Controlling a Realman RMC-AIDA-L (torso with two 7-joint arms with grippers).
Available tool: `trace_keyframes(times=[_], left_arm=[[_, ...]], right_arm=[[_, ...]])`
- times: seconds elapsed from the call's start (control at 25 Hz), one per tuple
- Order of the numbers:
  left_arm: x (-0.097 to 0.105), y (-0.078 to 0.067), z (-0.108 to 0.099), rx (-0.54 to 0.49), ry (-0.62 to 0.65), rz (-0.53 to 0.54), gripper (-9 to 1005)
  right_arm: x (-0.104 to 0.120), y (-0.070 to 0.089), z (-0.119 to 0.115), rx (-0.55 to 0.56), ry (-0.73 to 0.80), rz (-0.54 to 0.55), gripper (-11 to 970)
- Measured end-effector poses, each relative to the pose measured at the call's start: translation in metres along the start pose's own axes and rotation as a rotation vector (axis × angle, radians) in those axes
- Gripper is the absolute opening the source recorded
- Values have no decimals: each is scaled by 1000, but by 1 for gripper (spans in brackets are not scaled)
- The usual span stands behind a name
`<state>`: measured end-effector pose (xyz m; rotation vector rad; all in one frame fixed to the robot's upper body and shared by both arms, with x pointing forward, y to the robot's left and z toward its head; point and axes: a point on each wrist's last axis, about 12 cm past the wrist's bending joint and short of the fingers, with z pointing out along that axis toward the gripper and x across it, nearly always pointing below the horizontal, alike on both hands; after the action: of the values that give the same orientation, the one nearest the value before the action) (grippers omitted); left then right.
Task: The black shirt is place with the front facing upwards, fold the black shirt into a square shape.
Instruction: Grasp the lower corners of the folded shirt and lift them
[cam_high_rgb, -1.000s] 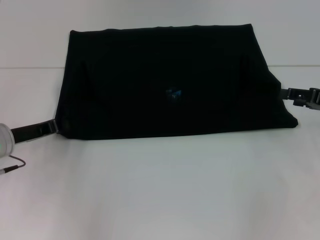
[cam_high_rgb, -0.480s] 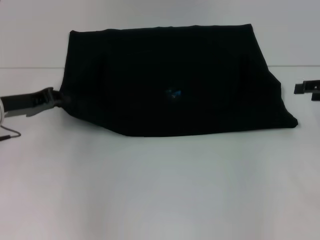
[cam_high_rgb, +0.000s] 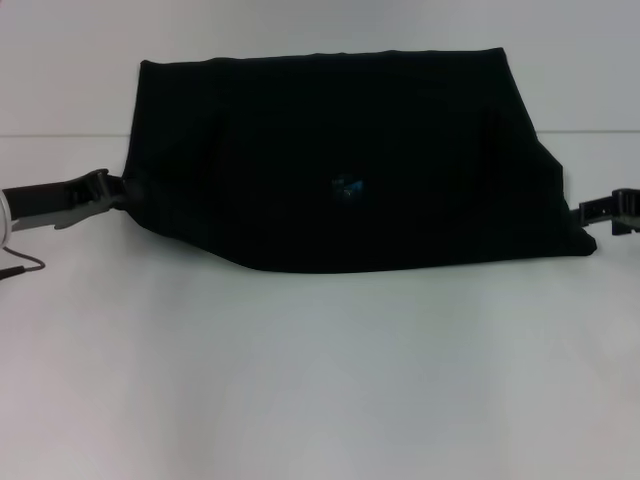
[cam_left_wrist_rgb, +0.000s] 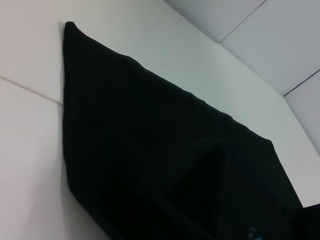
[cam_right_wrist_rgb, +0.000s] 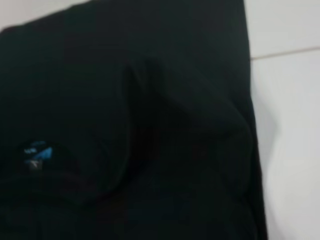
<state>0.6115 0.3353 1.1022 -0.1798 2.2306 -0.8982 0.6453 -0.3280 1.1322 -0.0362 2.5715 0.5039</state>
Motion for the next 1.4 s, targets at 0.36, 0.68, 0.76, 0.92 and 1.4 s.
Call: trace_keyframes(times=[0.36,0.68,0.76,0.92,1.4], left_arm=[[3,2,-1,-2,-2,-10,51],[6,3,-1,-4,-1,-21,51],[7,4,0,-6,-1,-24,51],[8,4,0,-6,-1,-26,51],[9,3,1,-8,-3,-27,50]], right_arm=[[2,-3,6,40,-30,8,705],[11,4,27,72,-23,-24,704],[13,5,30,82,-19,-28,704],[12,7,32,83,-19,-31,674],[12,10,35,79,-11,-35,424]])
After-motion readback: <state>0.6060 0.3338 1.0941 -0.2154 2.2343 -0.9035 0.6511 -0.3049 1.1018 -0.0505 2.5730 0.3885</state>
